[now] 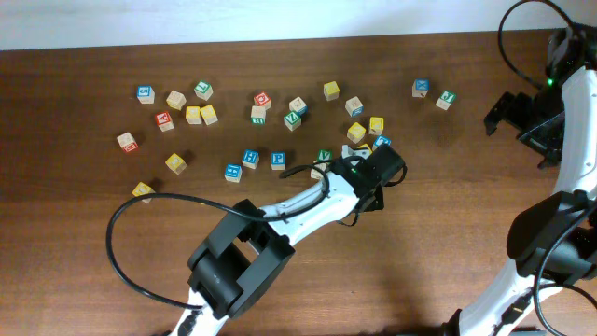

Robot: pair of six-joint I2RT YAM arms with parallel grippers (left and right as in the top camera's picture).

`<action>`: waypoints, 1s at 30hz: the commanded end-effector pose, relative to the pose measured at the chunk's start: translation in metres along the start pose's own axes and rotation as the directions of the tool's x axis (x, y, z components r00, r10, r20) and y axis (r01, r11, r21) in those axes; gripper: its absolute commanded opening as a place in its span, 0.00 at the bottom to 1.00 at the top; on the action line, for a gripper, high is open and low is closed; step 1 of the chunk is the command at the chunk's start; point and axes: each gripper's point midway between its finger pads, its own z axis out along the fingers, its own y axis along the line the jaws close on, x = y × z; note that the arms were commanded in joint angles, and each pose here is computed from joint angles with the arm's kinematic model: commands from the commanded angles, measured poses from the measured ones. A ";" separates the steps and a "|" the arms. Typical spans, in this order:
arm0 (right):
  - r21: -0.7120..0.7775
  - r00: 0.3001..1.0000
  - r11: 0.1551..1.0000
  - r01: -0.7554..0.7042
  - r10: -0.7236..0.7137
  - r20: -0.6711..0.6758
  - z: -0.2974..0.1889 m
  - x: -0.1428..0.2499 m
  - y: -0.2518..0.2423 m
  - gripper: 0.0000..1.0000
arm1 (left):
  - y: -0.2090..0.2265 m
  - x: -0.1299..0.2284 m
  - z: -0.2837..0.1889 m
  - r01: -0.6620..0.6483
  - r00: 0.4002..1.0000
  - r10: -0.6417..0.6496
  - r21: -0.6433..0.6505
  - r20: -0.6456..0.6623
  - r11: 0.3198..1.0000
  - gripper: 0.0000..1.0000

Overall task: Spell out ICRA
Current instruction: 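Carry the red A block with the left gripper toward the row, then lower the red A block right of the green R and release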

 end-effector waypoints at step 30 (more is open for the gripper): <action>-0.003 1.000 1.000 -0.007 0.007 0.027 -0.008 -0.003 -0.001 0.98 | 0.000 -0.003 -0.003 0.030 0.999 -0.030 0.007 -0.038 1.000 0.29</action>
